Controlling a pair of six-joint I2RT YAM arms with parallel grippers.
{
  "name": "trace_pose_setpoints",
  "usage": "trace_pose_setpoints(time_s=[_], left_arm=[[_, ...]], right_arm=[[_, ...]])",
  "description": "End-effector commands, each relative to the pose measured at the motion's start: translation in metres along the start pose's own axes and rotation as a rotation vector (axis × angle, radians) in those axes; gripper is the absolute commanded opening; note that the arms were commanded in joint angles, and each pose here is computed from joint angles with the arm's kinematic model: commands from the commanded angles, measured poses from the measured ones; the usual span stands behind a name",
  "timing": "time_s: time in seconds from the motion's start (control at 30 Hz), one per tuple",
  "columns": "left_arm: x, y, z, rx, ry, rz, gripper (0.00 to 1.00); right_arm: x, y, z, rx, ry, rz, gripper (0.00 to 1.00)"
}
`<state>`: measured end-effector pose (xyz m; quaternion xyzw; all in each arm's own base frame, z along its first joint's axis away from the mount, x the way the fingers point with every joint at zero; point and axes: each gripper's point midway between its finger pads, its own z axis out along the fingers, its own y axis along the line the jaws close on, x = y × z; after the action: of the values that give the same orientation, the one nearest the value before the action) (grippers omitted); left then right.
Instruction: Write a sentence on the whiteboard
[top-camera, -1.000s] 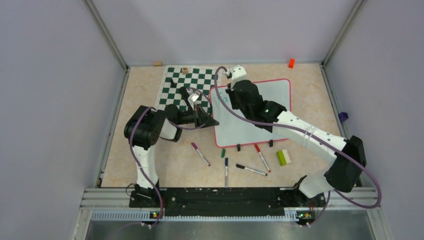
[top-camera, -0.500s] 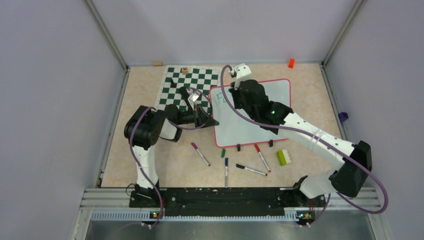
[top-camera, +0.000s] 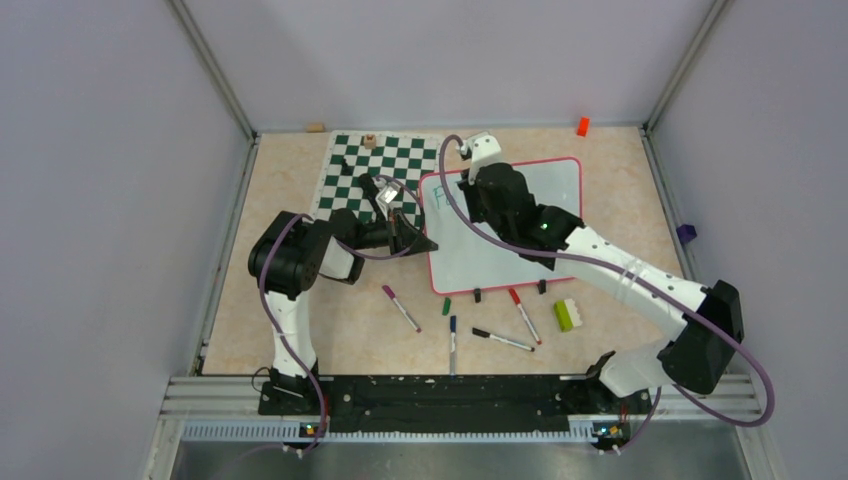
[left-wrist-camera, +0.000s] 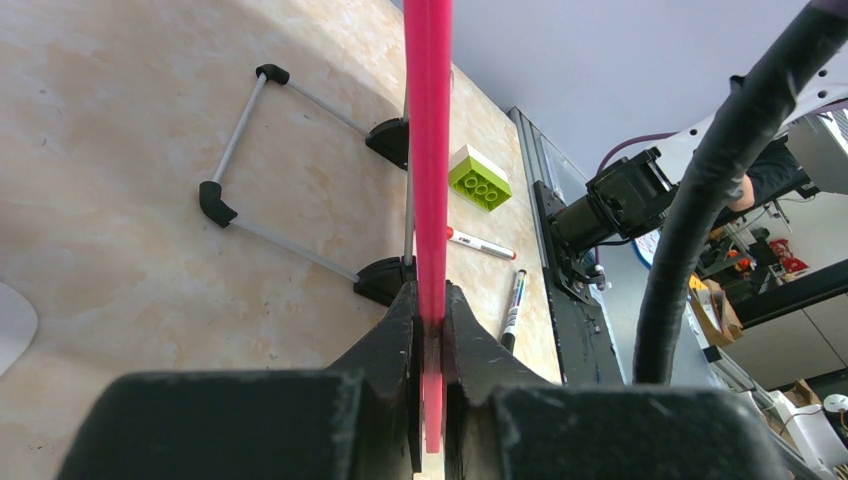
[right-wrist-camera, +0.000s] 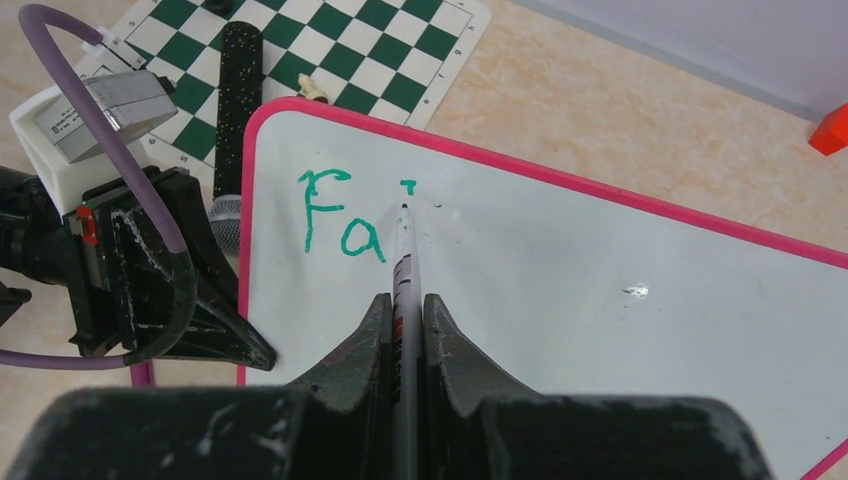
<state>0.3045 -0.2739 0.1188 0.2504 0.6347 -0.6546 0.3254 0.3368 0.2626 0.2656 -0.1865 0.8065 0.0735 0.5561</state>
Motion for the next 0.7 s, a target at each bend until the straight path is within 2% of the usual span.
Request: trace_pose_setpoints(time_s=[0.0, 0.67], left_arm=[[-0.004, -0.021, 0.004, 0.08, 0.021, 0.144, 0.0], [-0.004, -0.022, 0.004, 0.081, 0.021, 0.145, 0.0]], right_arm=[[0.0, -0.003, 0.007, 0.022, -0.002, 0.012, 0.0], [0.026, -0.008, 0.004, 0.039, 0.052, 0.009, 0.0]])
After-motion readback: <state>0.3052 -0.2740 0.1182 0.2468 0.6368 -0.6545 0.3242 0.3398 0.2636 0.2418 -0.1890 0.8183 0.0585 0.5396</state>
